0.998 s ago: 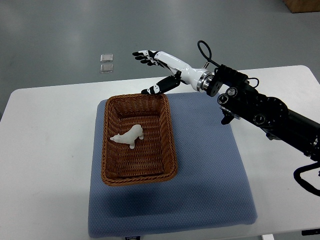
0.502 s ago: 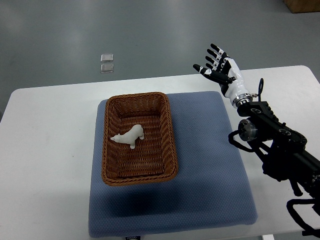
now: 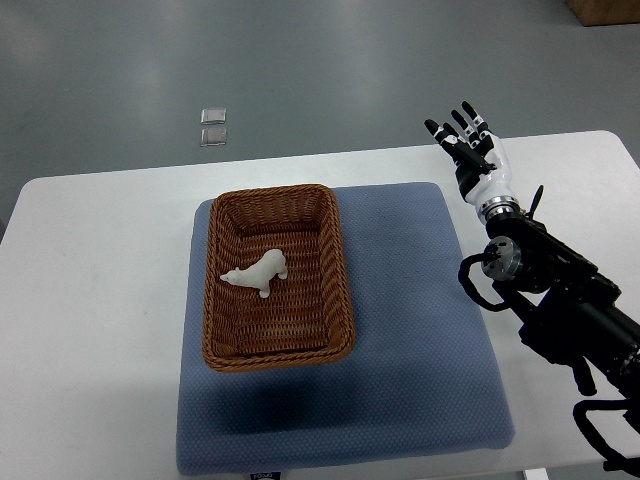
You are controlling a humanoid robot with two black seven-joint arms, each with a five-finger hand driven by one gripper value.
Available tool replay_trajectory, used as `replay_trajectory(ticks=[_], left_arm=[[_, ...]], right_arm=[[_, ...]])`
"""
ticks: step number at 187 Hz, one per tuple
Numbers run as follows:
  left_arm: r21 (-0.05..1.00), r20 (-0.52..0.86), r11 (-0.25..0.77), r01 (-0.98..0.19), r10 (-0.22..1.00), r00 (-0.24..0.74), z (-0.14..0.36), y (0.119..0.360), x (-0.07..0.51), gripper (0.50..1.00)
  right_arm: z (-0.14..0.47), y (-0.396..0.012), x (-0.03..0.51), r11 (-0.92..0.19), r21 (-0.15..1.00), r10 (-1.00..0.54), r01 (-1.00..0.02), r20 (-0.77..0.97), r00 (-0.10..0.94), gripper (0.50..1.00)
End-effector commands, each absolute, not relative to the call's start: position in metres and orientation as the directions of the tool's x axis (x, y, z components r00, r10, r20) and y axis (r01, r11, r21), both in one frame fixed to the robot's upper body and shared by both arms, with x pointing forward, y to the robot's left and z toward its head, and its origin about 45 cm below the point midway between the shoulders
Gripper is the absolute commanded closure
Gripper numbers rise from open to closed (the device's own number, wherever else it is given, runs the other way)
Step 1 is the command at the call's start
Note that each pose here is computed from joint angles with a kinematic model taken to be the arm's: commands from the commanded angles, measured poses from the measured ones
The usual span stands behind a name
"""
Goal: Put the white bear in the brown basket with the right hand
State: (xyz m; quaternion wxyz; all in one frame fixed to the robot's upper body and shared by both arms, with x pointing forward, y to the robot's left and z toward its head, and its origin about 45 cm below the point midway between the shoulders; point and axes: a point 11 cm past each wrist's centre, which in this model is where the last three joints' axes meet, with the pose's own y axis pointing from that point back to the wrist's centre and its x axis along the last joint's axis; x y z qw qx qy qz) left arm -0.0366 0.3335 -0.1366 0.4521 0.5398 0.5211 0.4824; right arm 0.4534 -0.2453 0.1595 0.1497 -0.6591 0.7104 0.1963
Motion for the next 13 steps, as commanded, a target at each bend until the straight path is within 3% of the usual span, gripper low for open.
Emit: replay_trajectory(ticks=[1,13], left_arm=[[0.991,0.049,-0.048,0.126,0.999,-0.008,-0.1366,0.3334,-0.0366,0.500],[0.991,0.051,-0.049,0.126,0.999,-0.008,-0.1366,0.3336,-0.0366,0.500]], right_arm=[[0.1557,-0.2470,0.4521,0.059,0.092,-0.879,-0.994,-0.466,-0.096,0.579],[0.1535,-0.2474,0.4510,0.062,0.096,-0.880,-0.993,-0.464,-0.100,0.579]])
